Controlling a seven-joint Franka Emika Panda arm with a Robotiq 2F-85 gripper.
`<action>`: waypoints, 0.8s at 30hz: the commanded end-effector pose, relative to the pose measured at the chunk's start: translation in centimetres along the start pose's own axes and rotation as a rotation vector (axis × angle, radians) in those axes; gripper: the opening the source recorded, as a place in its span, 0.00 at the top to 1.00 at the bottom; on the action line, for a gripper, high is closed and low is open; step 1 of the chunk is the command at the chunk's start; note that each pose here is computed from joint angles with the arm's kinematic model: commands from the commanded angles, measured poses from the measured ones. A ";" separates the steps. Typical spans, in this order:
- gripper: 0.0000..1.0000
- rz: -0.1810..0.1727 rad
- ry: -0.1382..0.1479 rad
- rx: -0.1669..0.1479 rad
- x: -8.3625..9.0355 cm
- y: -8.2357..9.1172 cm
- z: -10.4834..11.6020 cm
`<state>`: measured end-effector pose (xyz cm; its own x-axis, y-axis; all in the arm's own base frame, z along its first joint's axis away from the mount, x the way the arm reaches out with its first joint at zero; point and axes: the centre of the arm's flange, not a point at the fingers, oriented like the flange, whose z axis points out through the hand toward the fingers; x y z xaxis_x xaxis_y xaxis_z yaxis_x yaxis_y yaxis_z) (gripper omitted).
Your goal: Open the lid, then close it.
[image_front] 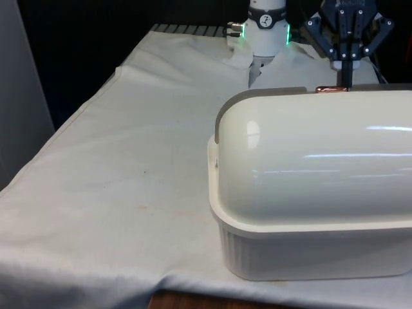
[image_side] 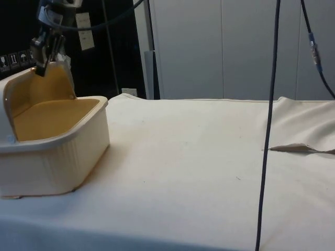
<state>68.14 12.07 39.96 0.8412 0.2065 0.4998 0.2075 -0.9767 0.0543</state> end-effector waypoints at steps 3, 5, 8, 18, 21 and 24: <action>1.00 0.002 -0.007 -0.005 0.4 0.1 -0.7; 1.00 0.002 -0.007 -0.005 0.4 0.1 -0.7; 1.00 0.000 -0.010 -0.003 0.6 0.0 -1.1; 1.00 0.007 0.019 -0.008 1.8 0.3 -2.7; 1.00 0.001 0.024 -0.002 1.9 0.2 -2.7; 1.00 0.006 0.035 -0.010 2.5 0.4 -3.7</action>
<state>68.50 12.10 44.29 0.8206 0.2014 0.5348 0.2039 -0.9774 0.0554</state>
